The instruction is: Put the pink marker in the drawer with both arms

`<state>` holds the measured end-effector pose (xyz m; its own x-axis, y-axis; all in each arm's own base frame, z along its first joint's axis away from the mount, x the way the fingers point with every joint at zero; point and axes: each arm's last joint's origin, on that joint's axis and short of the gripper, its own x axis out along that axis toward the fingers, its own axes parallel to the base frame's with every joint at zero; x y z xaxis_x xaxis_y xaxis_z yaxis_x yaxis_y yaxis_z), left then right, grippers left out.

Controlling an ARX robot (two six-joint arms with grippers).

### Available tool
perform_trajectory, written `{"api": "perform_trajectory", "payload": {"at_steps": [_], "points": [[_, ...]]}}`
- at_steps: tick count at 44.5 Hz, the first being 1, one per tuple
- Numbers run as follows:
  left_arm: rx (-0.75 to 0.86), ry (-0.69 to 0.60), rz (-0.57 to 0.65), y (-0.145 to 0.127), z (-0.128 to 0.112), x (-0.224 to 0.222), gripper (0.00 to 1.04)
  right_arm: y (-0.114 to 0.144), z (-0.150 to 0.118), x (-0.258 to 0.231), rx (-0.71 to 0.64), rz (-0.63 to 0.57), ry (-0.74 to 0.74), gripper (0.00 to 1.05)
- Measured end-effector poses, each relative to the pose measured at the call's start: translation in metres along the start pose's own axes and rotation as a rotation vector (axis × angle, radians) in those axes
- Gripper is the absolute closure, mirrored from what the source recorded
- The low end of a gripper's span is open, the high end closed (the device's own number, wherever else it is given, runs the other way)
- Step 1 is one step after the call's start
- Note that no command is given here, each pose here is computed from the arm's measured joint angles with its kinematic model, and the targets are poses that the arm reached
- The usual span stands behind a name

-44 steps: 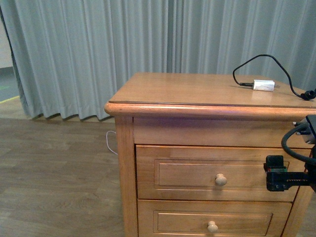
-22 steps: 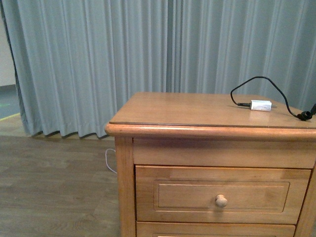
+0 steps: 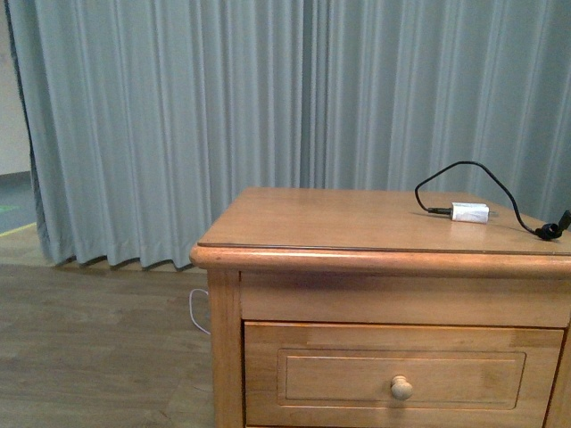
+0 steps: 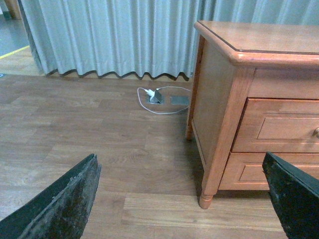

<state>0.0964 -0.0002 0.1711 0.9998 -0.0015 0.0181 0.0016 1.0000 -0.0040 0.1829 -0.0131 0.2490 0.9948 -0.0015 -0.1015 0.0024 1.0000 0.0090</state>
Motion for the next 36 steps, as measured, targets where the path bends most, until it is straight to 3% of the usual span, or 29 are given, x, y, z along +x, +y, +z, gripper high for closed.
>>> {"api": "perform_trajectory", "payload": {"at_steps": [4, 18, 36], "points": [[0.000, 0.000, -0.001, 0.000, 0.000, 0.000, 0.06, 0.007, -0.013, -0.009, -0.006, -0.029, -0.096, 0.45], [0.000, 0.000, 0.000, 0.000, 0.000, 0.000, 0.06, 0.012, -0.050, -0.030, -0.009, -0.001, -0.094, 1.04], [0.000, 0.000, 0.000, 0.000, 0.000, 0.000, 0.06, 0.012, -0.071, -0.047, -0.010, 0.000, -0.097, 1.03]]}}
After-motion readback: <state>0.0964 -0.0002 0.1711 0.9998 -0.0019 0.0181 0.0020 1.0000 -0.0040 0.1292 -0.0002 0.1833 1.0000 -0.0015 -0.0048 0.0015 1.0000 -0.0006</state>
